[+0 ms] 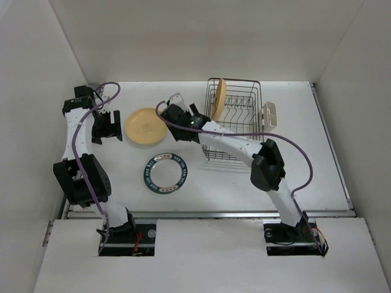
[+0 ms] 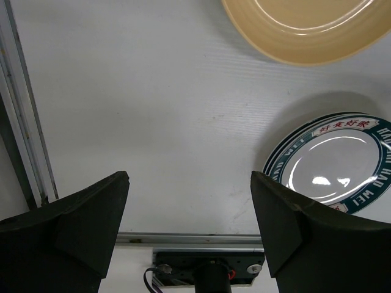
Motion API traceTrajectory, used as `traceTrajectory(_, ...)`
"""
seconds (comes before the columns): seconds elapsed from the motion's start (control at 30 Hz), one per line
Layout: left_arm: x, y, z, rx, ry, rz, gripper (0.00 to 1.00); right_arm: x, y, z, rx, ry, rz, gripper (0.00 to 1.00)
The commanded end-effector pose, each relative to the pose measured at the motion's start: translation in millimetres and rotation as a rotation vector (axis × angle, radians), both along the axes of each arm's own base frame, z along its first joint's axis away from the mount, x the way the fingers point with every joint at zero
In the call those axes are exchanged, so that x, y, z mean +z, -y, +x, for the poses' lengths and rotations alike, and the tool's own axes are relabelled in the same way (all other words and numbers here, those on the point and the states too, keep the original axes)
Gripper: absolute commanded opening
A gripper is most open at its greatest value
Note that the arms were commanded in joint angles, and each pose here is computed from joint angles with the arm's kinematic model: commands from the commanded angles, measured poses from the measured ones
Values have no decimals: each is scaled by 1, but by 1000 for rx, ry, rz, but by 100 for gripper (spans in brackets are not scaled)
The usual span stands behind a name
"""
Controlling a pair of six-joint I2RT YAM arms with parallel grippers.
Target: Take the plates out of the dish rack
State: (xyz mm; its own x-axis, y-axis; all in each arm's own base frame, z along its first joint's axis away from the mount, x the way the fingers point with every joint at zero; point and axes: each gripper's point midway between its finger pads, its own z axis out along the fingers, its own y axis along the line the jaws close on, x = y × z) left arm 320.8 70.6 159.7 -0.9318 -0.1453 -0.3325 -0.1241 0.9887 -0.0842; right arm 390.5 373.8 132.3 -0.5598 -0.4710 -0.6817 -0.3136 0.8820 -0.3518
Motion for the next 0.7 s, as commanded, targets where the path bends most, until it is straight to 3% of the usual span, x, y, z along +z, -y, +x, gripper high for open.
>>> traceTrajectory(0.0, 21, -4, 0, 10, 41, 19, 78, 143, 35, 29, -162, 269, 192, 89)
traceTrajectory(0.1, 23, -4, -1, 10, 49, 21, 78, 180, 51, 44, -207, 327, 263, 99)
traceTrajectory(0.2, 23, -3, -3, 10, 49, 21, 78, 188, 84, 65, -311, 355, 277, 100)
traceTrajectory(0.37, 20, -3, -2, 10, 39, 18, 78, 175, 120, 104, -404, 308, 358, 100)
traceTrajectory(0.6, 20, 0, -1, 4, 36, 0, 78, 123, 123, 145, -424, 217, 425, 100)
traceTrajectory(0.67, 20, 0, -1, 4, 36, 0, 78, 102, 121, 151, -429, 176, 430, 96)
